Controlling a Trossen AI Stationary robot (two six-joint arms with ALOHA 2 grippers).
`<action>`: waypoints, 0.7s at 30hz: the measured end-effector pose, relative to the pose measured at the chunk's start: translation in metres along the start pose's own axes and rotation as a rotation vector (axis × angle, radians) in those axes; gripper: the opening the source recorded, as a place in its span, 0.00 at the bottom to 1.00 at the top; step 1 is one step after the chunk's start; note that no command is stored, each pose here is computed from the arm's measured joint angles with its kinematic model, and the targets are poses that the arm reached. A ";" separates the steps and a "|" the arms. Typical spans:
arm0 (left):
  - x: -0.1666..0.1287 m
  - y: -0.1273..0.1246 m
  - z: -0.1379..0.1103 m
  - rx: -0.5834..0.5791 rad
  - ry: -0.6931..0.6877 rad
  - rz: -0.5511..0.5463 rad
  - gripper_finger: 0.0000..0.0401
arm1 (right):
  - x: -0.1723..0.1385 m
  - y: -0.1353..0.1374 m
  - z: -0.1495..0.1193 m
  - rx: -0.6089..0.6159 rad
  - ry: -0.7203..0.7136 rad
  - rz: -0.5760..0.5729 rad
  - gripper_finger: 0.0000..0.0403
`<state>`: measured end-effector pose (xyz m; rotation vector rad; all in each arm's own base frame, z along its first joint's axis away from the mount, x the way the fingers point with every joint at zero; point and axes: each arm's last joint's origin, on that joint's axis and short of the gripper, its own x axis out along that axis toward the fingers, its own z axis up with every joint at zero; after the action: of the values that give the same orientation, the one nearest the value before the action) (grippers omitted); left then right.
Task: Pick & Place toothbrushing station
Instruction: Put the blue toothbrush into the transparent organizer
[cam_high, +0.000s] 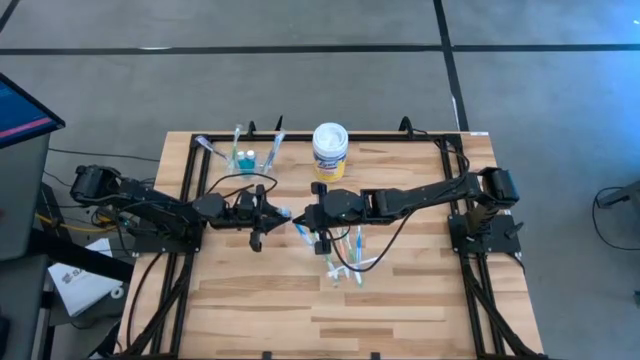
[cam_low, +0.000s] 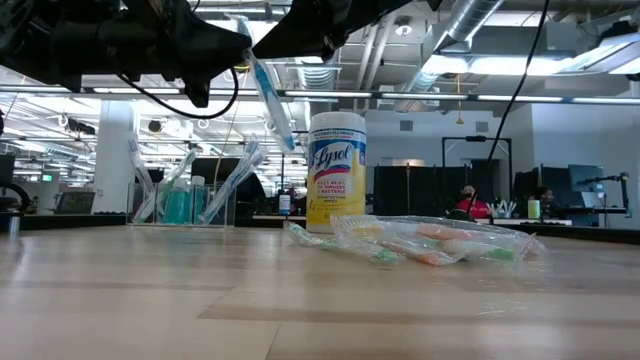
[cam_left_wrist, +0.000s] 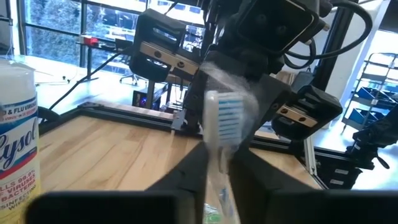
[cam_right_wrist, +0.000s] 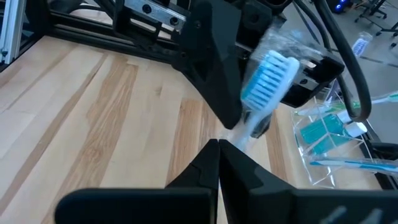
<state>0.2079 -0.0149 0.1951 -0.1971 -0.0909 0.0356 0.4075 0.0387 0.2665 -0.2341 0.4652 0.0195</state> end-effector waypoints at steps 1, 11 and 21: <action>0.000 0.000 0.000 0.005 0.000 0.000 0.09 | 0.000 0.000 0.000 0.000 0.000 0.000 0.00; 0.000 0.001 0.000 0.019 -0.004 0.026 0.01 | 0.000 0.000 0.000 -0.001 0.004 0.001 0.00; -0.010 0.004 0.010 0.026 0.022 0.086 0.01 | 0.000 0.001 -0.004 -0.005 0.038 0.008 0.03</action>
<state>0.1965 -0.0094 0.2030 -0.1752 -0.0601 0.1200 0.4059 0.0385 0.2627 -0.2374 0.5044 0.0243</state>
